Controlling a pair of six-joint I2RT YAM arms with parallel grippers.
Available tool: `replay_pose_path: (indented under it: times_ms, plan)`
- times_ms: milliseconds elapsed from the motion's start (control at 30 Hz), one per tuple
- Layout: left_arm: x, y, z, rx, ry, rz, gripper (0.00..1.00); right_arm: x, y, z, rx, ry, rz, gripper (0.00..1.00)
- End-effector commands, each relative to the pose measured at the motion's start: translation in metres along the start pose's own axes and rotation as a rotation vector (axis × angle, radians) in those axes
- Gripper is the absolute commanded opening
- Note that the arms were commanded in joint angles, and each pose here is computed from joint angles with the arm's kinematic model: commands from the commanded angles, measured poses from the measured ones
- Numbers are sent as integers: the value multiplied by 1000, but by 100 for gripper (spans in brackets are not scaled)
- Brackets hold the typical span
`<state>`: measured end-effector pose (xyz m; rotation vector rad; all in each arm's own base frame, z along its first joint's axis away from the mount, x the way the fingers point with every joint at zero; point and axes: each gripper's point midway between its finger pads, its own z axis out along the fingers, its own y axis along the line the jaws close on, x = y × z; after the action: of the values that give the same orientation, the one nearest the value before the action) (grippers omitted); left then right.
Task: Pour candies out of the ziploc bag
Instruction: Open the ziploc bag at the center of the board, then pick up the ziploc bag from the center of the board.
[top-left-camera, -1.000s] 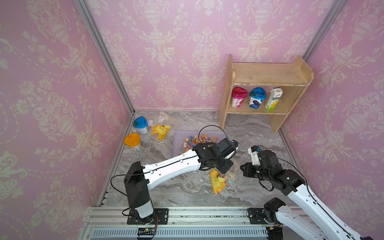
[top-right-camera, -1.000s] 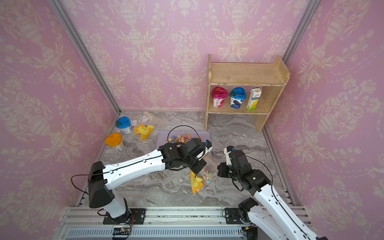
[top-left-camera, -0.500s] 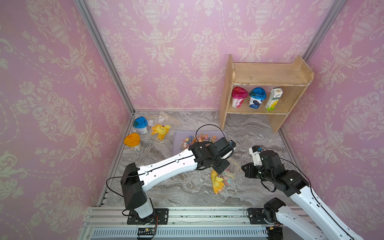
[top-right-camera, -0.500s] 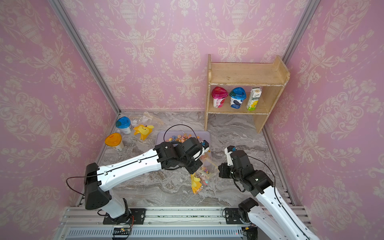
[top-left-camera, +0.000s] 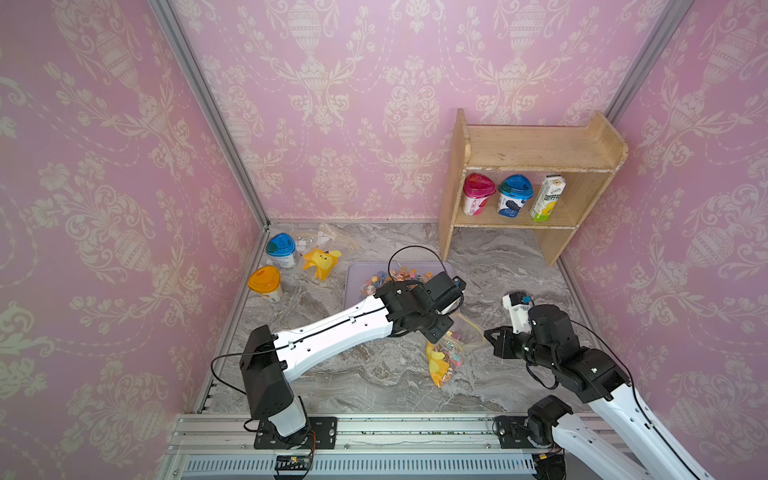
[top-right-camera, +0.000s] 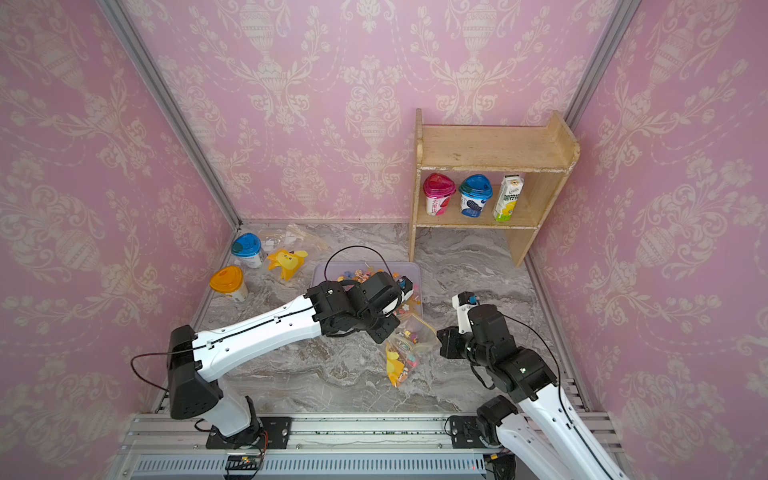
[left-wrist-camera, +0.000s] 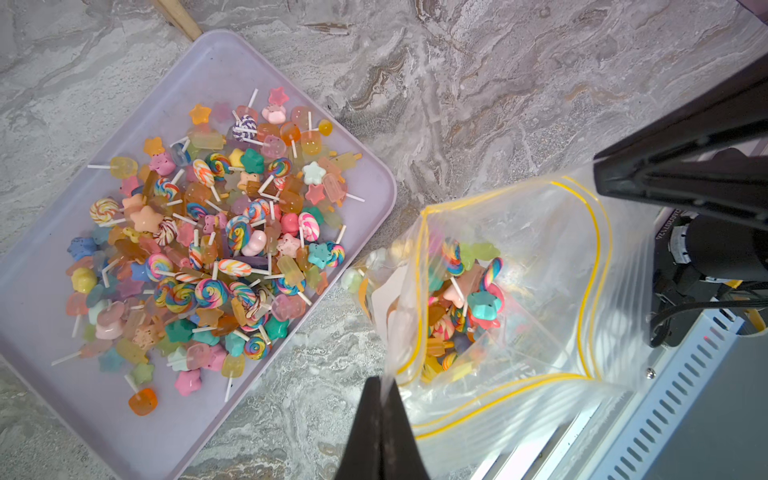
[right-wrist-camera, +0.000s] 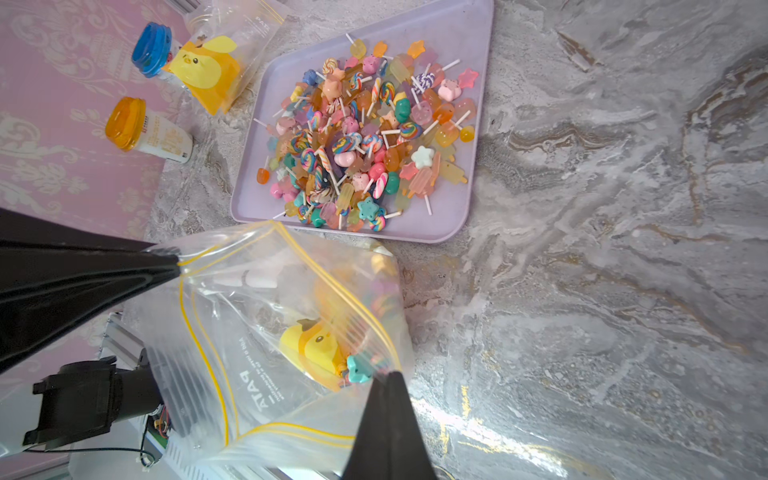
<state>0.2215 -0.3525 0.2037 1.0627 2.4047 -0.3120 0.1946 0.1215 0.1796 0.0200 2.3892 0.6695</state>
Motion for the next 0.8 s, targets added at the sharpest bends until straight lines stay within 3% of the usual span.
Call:
replay_pose_path:
  times_ms: [0, 100, 267, 467, 667, 767]
  plan:
    - [-12, 6, 7, -25, -22, -2, 0, -7, 16, -3, -72, -23, -17, 0]
    - [-17, -4, 16, 18, -25, -21, 1, -6, 19, -3, -88, -27, -16, 1]
    - [-30, -15, 14, 85, -73, -49, 11, -3, 16, -2, -70, -19, -12, 2]
    - [-45, -20, -1, 129, -166, -69, 17, -1, -22, -1, 136, -26, 27, 9]
    - [-54, -25, -7, 187, -230, -107, 44, -3, -34, -5, 208, -45, 39, 11]
    - [-55, -22, -7, 194, -258, -136, 47, 0, -41, -3, 247, -23, 43, 10]
